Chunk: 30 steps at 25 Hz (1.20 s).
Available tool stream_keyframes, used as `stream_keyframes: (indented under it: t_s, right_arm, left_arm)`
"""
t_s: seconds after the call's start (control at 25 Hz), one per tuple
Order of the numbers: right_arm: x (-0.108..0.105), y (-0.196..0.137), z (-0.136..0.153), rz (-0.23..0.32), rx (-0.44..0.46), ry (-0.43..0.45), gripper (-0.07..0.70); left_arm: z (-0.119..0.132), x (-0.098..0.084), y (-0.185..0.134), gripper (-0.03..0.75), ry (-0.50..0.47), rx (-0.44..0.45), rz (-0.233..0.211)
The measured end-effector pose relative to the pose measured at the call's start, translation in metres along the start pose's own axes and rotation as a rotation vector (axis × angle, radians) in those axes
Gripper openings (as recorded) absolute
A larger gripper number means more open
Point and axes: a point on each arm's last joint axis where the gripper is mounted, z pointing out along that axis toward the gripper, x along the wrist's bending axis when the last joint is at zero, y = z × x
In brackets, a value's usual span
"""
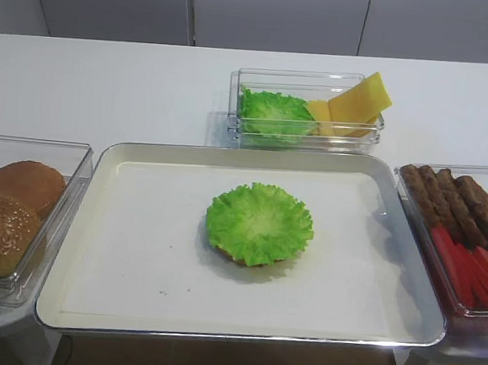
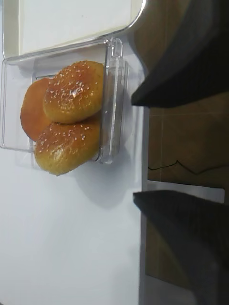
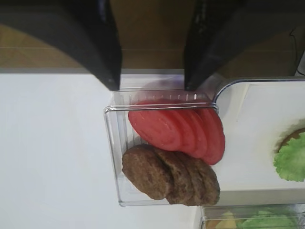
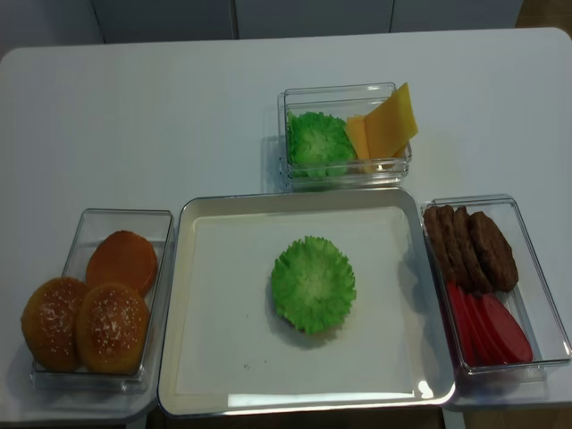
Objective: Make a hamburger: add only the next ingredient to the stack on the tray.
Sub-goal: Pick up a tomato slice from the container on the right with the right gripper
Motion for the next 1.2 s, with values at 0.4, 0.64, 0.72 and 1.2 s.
stream_keyframes:
  t_s: [0.4, 0.64, 0.72, 1.2]
  right_arm:
    - [0.002, 0.015, -0.007, -0.001, -0.022, 0.012, 0.521]
    - [0.003, 0.048, 0.017, 0.036, 0.149, 0.037, 0.511]
    - [0.003, 0.055, 0.033, 0.058, 0.223, 0.048, 0.503]
    - [0.009, 0.102, 0.093, 0.095, 0.428, 0.110, 0.403]
  left_arm:
    - [0.000, 0.000, 0.000, 0.411, 0.000, 0.000, 0.000]
    - [0.000, 0.000, 0.000, 0.411, 0.000, 0.000, 0.000]
    - [0.000, 0.000, 0.000, 0.411, 0.000, 0.000, 0.000]
    - [0.000, 0.000, 0.000, 0.411, 0.000, 0.000, 0.000]
